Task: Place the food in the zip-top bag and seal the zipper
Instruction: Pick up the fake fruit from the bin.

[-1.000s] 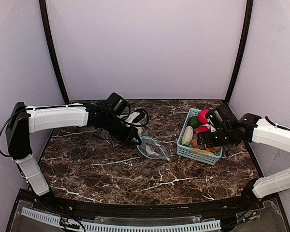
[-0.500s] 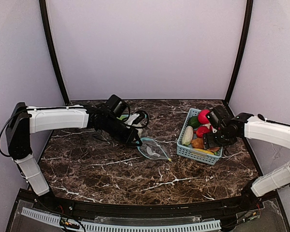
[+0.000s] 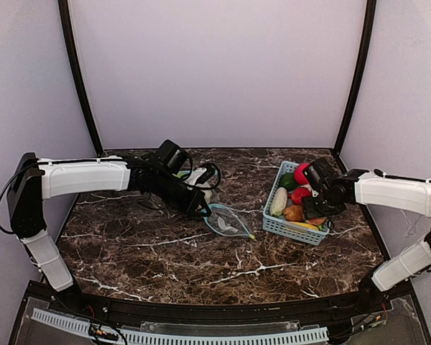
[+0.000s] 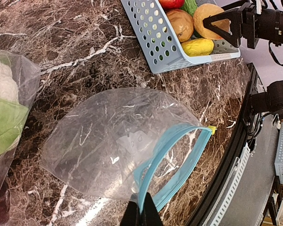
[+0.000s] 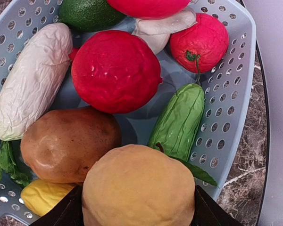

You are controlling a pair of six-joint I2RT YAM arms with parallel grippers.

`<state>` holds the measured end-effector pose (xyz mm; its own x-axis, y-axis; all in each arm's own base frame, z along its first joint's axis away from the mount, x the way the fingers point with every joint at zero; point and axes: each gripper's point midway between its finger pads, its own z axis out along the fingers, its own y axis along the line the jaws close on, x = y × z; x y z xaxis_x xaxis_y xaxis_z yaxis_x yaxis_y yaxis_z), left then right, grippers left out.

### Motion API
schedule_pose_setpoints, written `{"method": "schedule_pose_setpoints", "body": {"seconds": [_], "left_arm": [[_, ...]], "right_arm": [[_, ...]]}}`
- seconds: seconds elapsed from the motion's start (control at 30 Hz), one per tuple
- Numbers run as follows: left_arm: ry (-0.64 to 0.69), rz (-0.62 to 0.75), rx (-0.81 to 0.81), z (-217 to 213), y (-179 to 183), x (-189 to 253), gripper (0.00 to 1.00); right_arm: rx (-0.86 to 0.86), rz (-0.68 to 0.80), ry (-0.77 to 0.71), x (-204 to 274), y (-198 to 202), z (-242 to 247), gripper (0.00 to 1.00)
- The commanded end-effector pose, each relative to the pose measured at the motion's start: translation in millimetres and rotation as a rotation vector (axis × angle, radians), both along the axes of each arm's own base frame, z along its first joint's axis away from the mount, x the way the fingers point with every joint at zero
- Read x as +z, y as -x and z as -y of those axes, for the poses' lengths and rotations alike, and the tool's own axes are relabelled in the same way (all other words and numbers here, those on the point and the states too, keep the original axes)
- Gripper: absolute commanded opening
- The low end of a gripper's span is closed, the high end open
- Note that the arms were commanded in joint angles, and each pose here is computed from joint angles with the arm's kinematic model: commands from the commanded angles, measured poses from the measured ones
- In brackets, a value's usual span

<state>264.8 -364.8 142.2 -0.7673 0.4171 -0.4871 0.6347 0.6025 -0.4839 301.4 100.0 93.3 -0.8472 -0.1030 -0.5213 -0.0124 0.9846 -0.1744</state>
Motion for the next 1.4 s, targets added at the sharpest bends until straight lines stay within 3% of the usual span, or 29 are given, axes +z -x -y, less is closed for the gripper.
{"method": "schedule_pose_setpoints", "body": {"seconds": [0.0,0.2,0.43,0.63,0.87,1.07,1.37], "left_arm": [[0.024,0.005,-0.003,-4,5,14,0.01],[0.021,0.011,0.0,-6,6,17,0.01],[0.061,-0.016,0.013,-7,13,14,0.01],[0.095,-0.074,0.02,-5,21,10,0.01],[0.101,-0.158,0.007,0,29,-2,0.01],[0.112,-0.204,-0.01,5,33,-5,0.01],[0.095,-0.223,-0.023,6,33,-11,0.01]], "right_arm": [[-0.005,0.014,-0.001,-5,-2,2,0.65],[0.001,0.065,-0.025,11,-3,2,0.57],[0.125,0.22,-0.175,82,-1,-18,0.53],[0.387,0.352,-0.446,152,28,-62,0.48],[0.835,0.425,-0.811,207,94,-131,0.45],[1.089,0.372,-0.948,203,136,-179,0.44],[1.201,0.203,-0.967,157,146,-244,0.42]]}}
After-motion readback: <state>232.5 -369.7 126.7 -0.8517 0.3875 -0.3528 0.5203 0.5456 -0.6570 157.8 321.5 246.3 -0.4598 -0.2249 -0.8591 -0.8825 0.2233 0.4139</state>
